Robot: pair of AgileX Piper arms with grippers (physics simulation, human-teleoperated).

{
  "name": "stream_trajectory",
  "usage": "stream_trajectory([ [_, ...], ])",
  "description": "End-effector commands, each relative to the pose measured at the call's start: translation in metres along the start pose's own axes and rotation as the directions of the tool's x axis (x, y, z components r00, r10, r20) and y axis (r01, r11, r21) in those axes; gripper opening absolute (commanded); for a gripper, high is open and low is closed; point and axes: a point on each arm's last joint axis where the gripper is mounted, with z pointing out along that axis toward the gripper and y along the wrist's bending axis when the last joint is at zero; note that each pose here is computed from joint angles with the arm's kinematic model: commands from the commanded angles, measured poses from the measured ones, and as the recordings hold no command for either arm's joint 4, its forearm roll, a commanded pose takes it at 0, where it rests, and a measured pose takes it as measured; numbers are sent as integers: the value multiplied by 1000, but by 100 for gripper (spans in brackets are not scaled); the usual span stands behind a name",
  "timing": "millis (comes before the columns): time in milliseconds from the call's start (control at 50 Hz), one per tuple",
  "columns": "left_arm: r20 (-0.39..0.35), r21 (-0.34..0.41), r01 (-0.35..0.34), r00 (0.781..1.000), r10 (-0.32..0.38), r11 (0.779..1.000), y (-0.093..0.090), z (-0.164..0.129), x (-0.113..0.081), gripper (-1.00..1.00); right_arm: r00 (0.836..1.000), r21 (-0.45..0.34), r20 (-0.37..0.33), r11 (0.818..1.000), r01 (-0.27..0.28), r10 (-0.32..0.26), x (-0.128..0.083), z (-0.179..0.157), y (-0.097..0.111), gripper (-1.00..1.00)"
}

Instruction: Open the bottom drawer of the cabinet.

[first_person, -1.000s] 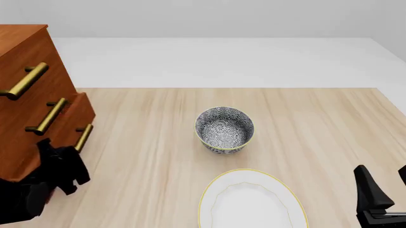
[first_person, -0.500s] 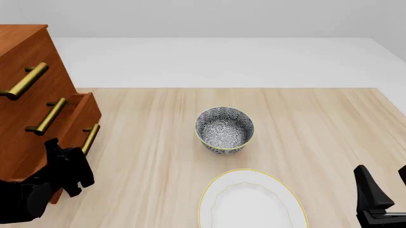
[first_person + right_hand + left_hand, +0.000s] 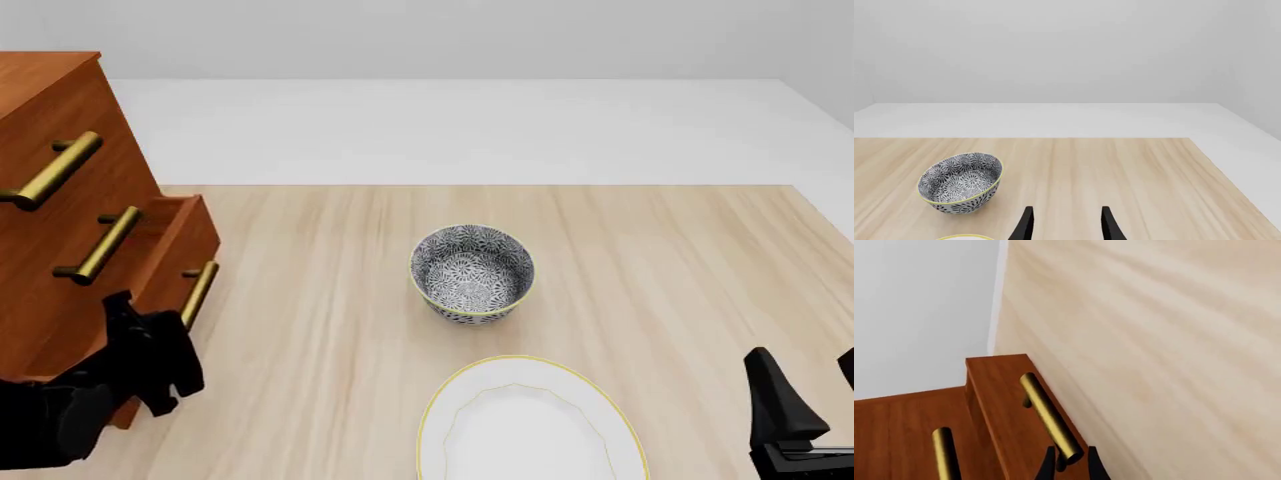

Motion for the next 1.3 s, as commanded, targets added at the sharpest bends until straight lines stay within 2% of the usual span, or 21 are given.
stream_trajectory([
  [20,43,-81,-22,999,25,996,14,-4,-12,-100,1000,0,0,1000,0,0,0,0,0,100],
  [940,66,-54,-20,998,24,998,12,1,-19,-100,1000,0,0,1000,0,0,0,0,0,100],
  [1160,75,-28,-18,997,20,999,7,1,-22,-100,1000,0,0,1000,0,0,0,0,0,100],
  [1180,74,-34,-18,997,20,999,8,1,-22,100,1000,0,0,1000,0,0,0,0,0,100],
  [1300,83,-34,-14,996,17,999,11,-4,-24,100,1000,0,0,1000,0,0,0,0,0,100],
])
